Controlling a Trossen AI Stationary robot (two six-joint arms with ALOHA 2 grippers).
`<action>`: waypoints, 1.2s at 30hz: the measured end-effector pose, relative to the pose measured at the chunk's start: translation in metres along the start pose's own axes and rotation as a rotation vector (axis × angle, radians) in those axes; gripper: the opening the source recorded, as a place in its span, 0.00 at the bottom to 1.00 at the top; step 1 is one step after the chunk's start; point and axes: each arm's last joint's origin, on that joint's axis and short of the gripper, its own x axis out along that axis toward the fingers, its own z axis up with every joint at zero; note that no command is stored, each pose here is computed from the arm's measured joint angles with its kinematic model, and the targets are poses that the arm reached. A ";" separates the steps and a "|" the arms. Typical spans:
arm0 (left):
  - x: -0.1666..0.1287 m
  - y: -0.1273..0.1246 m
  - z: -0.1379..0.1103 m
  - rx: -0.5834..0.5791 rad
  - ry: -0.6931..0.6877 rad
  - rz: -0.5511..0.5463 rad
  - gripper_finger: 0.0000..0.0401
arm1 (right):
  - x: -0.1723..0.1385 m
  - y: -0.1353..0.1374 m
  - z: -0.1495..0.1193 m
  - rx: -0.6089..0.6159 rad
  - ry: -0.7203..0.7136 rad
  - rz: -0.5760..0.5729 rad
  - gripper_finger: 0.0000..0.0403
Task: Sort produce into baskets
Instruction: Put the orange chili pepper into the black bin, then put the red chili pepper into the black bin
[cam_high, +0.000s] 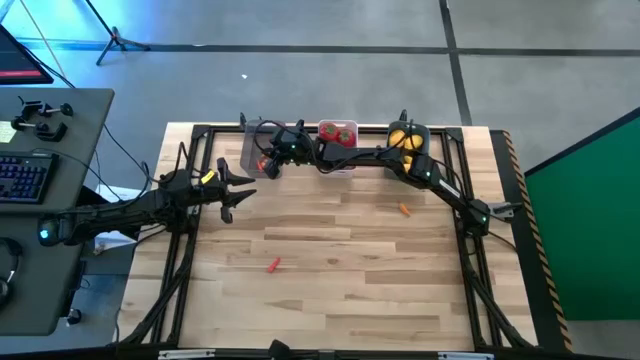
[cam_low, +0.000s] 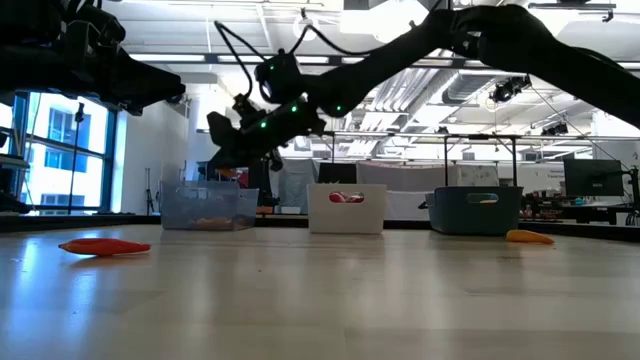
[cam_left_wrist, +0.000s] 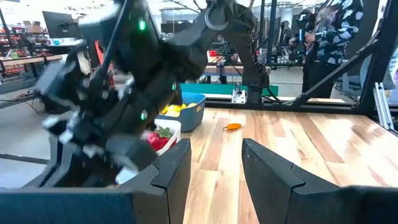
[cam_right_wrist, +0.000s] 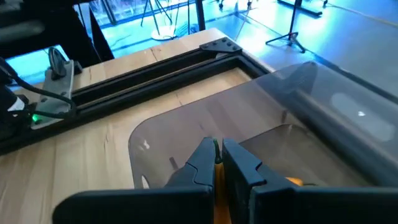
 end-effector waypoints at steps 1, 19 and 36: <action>0.000 0.000 0.000 0.000 -0.001 -0.001 0.33 | 0.003 -0.001 -0.003 0.010 -0.006 0.002 0.00; 0.000 -0.002 -0.003 -0.041 0.029 -0.051 0.33 | 0.011 -0.005 -0.016 0.058 0.000 -0.025 0.36; 0.000 -0.011 -0.007 -0.040 0.079 -0.134 0.05 | -0.011 0.055 -0.012 -0.232 0.087 -0.112 0.01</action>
